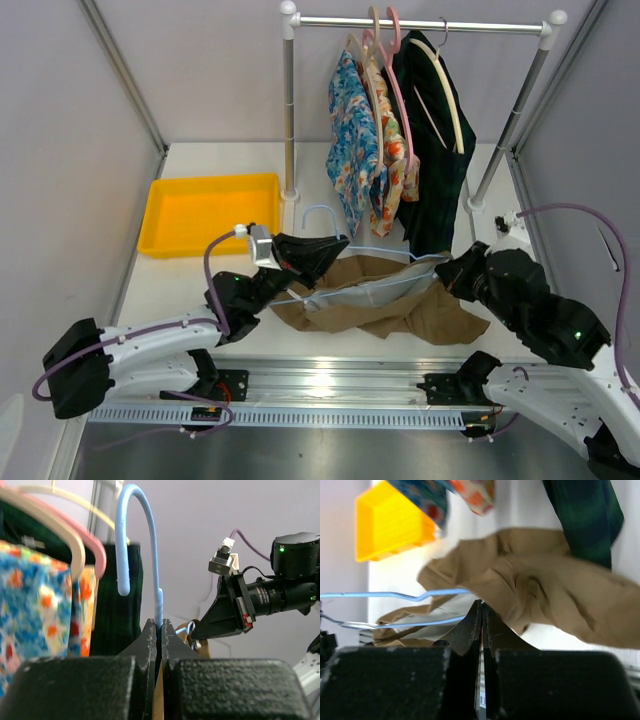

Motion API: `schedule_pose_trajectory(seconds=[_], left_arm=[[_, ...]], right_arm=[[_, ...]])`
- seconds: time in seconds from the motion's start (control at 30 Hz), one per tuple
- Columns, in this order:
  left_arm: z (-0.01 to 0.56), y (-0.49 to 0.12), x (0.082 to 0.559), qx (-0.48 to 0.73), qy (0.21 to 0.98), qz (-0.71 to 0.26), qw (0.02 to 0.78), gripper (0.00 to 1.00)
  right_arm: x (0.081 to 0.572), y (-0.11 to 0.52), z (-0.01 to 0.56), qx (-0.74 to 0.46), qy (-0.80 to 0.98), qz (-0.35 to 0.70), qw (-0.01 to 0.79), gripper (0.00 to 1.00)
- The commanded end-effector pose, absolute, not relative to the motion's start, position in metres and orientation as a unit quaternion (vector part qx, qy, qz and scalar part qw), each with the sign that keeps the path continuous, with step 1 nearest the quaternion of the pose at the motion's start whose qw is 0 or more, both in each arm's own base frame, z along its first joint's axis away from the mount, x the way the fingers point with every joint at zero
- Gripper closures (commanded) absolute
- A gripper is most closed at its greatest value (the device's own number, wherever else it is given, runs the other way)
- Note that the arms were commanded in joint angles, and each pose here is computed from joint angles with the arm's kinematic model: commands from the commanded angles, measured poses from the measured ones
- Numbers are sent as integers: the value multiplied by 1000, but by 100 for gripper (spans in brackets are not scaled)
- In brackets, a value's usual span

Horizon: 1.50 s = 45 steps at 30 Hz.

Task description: Place the skirt on the hanger

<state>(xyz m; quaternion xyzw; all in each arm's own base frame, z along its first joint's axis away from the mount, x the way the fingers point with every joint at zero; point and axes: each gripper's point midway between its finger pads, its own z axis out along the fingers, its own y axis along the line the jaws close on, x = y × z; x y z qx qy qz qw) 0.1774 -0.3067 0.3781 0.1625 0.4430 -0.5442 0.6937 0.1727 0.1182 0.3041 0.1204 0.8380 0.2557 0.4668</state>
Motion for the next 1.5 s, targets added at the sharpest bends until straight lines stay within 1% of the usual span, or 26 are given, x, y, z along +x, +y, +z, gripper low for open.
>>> schedule_pose_trajectory(seconds=[0.0, 0.13, 0.4, 0.6, 0.8, 1.0, 1.2, 1.33, 1.47], left_arm=[[406, -293, 172, 116, 383, -583, 707, 100], [391, -306, 167, 126, 386, -609, 681, 100], [399, -318, 155, 143, 370, -638, 661, 100], [408, -316, 146, 145, 352, -656, 651, 100], [418, -311, 133, 164, 330, -664, 650, 100], [413, -314, 127, 178, 333, -668, 641, 100], [409, -313, 123, 180, 333, -671, 637, 100], [417, -309, 121, 173, 315, -675, 644, 100], [429, -308, 113, 185, 290, -680, 647, 100]], right_arm=[[162, 114, 266, 139, 857, 245, 432, 100], [161, 115, 259, 142, 850, 258, 436, 100], [168, 94, 318, 136, 831, 226, 489, 100], [175, 97, 333, 125, 828, 219, 501, 100], [180, 92, 344, 140, 822, 209, 512, 100], [179, 82, 367, 161, 798, 221, 538, 100], [179, 85, 367, 155, 800, 221, 536, 100], [181, 94, 357, 145, 813, 222, 519, 100], [178, 89, 350, 147, 821, 206, 511, 99]])
